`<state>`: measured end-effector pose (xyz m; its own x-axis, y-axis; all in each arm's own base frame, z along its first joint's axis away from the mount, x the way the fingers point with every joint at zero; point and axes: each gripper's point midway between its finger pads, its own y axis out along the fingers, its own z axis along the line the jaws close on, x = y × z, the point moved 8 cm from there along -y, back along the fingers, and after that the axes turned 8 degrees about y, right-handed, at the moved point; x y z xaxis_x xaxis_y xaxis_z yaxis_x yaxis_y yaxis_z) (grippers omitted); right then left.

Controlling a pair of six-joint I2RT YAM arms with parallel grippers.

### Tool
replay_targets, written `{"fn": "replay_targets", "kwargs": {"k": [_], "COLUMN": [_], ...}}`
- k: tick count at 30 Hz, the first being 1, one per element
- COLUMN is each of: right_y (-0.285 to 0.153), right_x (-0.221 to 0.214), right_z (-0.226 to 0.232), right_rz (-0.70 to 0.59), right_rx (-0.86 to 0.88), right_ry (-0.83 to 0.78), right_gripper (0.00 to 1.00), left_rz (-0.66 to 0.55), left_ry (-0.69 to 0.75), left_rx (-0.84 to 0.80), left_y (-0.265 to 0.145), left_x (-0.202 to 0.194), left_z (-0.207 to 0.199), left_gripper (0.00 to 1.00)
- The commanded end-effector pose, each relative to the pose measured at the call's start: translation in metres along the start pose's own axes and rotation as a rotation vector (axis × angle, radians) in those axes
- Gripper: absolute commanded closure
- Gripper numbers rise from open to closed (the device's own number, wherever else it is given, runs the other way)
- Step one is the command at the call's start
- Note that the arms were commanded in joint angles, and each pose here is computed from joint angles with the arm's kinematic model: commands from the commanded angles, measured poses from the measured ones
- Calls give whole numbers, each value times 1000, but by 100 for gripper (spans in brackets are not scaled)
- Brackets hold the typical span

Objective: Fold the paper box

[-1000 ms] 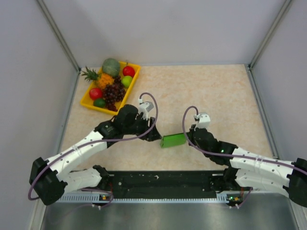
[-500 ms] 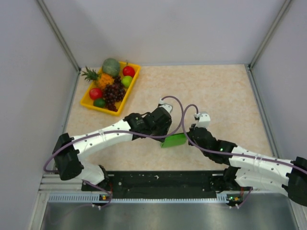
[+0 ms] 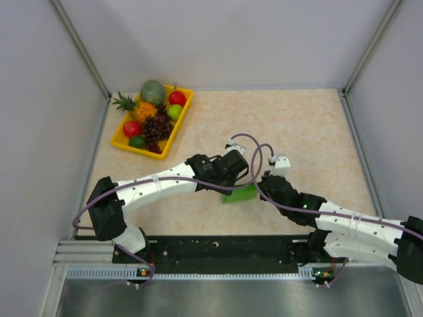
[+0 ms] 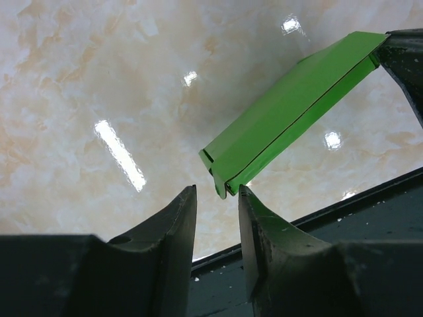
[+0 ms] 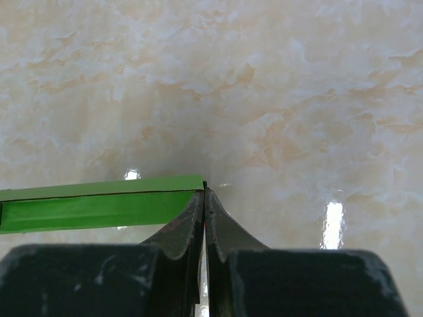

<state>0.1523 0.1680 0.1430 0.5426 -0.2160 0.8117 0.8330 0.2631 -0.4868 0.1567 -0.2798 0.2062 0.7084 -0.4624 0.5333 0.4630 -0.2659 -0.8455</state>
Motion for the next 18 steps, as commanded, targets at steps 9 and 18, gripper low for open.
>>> {"fn": "replay_targets", "kwargs": {"k": [9, 18], "right_y": [-6, -6], "right_x": [3, -1], "right_z": [7, 9], "right_rz": [23, 26], "right_rx": [8, 3], "right_ry": [-4, 2], "right_gripper": [100, 100], "left_rz": [-15, -10], "left_ry": [-20, -40], "left_rx": [25, 90], "left_y": [7, 8], "left_x": [16, 15], "left_z": [-10, -4], "left_gripper": [76, 91]}}
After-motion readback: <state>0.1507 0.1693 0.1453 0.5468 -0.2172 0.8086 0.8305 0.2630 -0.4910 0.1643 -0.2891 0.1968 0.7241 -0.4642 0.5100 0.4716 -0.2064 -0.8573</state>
